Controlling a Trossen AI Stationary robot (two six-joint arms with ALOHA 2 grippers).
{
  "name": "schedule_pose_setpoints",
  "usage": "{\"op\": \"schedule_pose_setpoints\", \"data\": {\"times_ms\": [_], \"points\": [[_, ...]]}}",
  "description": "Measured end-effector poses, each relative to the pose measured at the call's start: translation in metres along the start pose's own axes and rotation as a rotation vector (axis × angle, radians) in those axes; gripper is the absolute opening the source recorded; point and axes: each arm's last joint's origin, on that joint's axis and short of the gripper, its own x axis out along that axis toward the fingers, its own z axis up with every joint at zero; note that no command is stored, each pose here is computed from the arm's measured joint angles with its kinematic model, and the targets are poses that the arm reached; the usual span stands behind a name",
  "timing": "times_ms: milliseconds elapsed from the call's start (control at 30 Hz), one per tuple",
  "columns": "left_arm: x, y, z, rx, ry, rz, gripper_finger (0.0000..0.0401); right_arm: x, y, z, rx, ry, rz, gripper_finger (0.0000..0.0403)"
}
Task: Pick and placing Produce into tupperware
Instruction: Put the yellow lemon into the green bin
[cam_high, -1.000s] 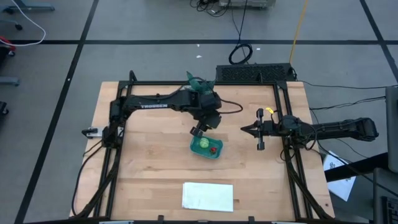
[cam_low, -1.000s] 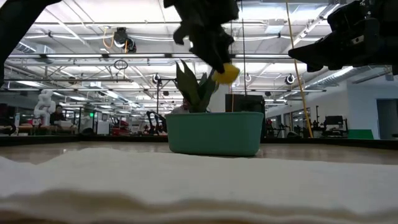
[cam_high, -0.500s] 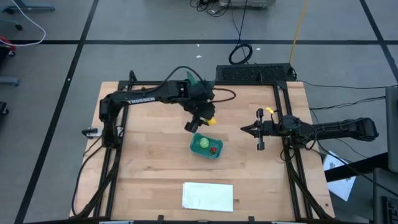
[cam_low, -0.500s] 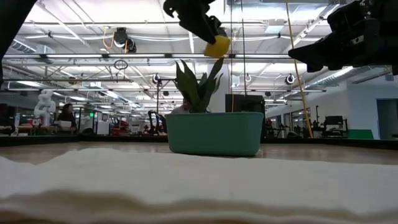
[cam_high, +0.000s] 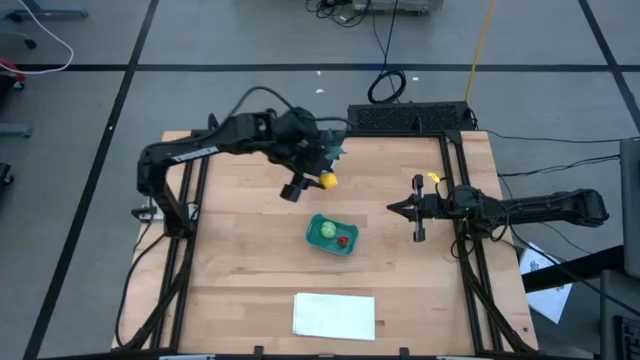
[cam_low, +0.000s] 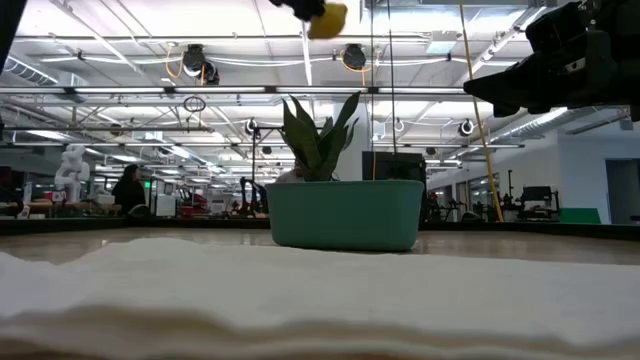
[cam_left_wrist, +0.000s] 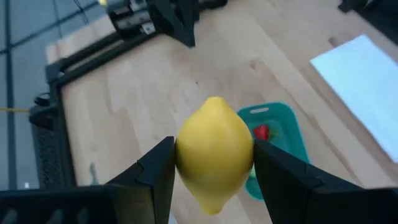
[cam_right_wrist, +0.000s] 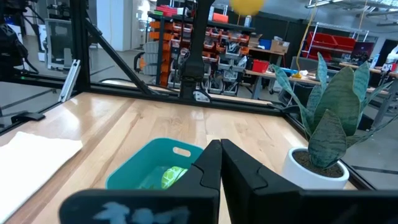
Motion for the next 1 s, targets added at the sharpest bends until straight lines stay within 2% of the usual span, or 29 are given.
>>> {"op": "schedule_pose_setpoints", "data": {"times_ms": [167, 400, 467, 800, 1000], "points": [[-0.035, -0.009, 0.005, -0.026, -0.065, 0.042, 0.0184, 0.000, 0.000, 0.000, 0.000, 0.000, 0.000, 0.0000], [-0.054, -0.025, -0.005, -0.064, -0.144, 0.072, 0.0184, 0.000, 0.000, 0.000, 0.000, 0.000, 0.000, 0.0000], [-0.059, -0.031, -0.014, -0.075, -0.154, 0.081, 0.0184, 0.000, 0.000, 0.000, 0.000, -0.001, 0.000, 0.0000], [-0.057, -0.061, -0.056, -0.110, -0.391, 0.189, 0.0184, 0.000, 0.000, 0.001, 0.004, -0.008, -0.001, 0.0000], [-0.044, -0.077, -0.085, -0.157, -0.491, 0.215, 0.0184, 0.000, 0.000, 0.001, 0.008, -0.009, -0.001, 0.0000]]}}
